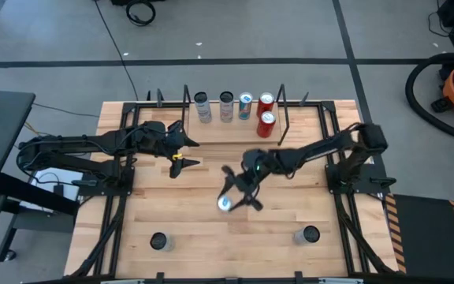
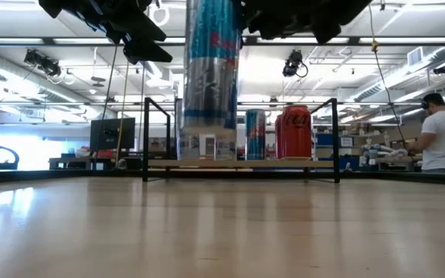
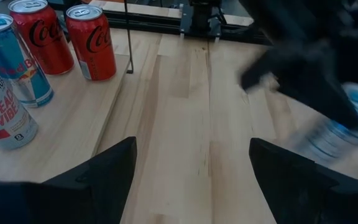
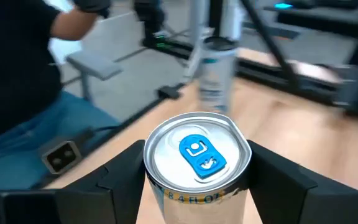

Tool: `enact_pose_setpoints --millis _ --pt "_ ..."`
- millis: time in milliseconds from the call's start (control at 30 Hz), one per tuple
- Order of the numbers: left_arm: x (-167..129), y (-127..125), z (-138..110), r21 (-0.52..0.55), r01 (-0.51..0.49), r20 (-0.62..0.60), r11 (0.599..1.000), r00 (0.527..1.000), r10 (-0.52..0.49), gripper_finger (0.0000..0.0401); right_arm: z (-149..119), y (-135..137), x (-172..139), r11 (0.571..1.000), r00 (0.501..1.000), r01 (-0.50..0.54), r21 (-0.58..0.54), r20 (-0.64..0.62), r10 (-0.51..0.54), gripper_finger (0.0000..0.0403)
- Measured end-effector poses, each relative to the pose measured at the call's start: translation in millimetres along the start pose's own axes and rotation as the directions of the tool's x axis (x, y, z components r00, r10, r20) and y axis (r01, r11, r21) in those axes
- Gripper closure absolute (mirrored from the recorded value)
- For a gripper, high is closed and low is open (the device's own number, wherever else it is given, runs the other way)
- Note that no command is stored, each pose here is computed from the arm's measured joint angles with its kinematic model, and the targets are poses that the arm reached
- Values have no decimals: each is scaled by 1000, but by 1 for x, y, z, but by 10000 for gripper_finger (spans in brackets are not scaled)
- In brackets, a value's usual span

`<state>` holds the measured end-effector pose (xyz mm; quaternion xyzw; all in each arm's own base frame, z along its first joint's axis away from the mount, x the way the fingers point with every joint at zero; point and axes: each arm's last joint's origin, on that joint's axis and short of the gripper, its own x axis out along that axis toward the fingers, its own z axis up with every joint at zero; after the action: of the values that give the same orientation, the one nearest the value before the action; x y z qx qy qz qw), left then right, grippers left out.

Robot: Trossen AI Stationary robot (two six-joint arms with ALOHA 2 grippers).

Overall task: Place canned beverage on shelf
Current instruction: Put the blue soda can on the shelf aligned with the other blue soda can

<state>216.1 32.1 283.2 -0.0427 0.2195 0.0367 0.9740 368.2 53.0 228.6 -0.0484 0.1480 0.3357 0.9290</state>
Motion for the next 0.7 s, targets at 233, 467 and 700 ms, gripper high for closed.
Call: enact_pose_setpoints --millis 233,467,700 --pt "0 0 0 0 0 0 1000 1000 0 87 25 -13 -52 989 989 148 -27 -3 -148 156" --pt "0 0 0 0 0 0 1000 1000 0 87 44 -30 -109 932 932 363 -14 19 -363 156" --pt "0 0 -1 -1 -1 -6 1000 1000 1 87 41 -45 -154 881 881 472 40 -25 -472 156"
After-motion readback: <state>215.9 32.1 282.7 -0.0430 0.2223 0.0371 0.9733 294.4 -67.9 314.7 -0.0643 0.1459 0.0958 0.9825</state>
